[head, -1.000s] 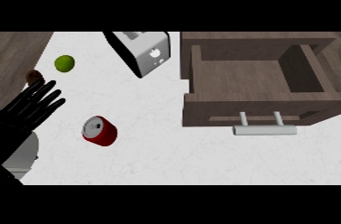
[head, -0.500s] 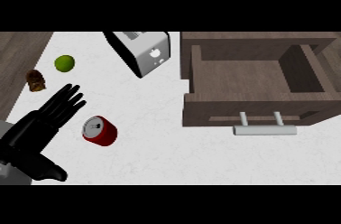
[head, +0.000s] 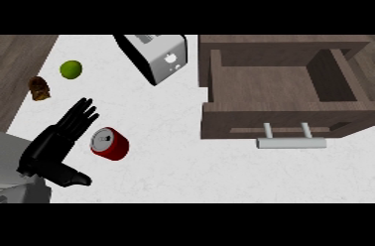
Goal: Pick up the can, place it into the drawer and close the drawer
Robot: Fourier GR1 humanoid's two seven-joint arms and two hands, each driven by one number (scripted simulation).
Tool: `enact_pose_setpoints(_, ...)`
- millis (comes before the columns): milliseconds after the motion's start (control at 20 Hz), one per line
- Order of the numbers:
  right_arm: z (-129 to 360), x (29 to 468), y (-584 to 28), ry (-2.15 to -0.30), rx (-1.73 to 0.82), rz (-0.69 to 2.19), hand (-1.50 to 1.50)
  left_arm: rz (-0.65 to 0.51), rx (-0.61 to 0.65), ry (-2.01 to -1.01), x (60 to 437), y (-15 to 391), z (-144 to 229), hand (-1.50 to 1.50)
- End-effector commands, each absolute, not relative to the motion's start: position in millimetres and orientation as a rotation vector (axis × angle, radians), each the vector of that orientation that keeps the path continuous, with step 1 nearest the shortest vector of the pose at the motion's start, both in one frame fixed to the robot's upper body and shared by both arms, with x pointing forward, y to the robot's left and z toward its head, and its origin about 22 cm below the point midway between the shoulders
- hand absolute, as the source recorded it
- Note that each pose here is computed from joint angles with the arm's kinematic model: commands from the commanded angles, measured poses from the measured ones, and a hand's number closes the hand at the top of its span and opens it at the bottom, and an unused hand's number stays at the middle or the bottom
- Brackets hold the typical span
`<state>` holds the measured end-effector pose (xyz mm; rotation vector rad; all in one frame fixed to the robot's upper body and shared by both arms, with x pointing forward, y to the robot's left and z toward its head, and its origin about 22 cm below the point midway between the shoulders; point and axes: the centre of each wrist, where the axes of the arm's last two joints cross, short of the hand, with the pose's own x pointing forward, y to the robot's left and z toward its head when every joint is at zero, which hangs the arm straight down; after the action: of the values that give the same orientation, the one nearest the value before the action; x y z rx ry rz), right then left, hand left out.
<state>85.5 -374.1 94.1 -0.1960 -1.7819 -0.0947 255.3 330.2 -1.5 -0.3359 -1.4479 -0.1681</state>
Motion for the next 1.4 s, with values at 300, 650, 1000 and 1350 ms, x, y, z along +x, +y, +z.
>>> enact_pose_setpoints(300, 104.5, 91.8, -375.4, -1.787, -0.196, -0.083, -1.50, -0.144, -0.260, -1.427, 267.3, 363.8, -38.8, -1.50)
enact_pose_setpoints(650, 101.5, 60.4, -378.2, -1.767, -0.205, -0.110, -1.50, -0.145, -0.276, -1.387, 253.1, 368.6, -77.0, -1.50)
enact_pose_setpoints(1000, 122.6, 76.9, -386.8, -1.795, -0.198, -0.101, -1.50, -0.126, -0.298, -1.358, 271.9, 346.3, -90.1, -1.50)
enact_pose_setpoints(1350, 125.4, 81.5, -390.7, -1.788, -0.184, -0.098, -1.50, -0.090, -0.358, -1.343, 269.5, 349.5, -116.9, -1.50)
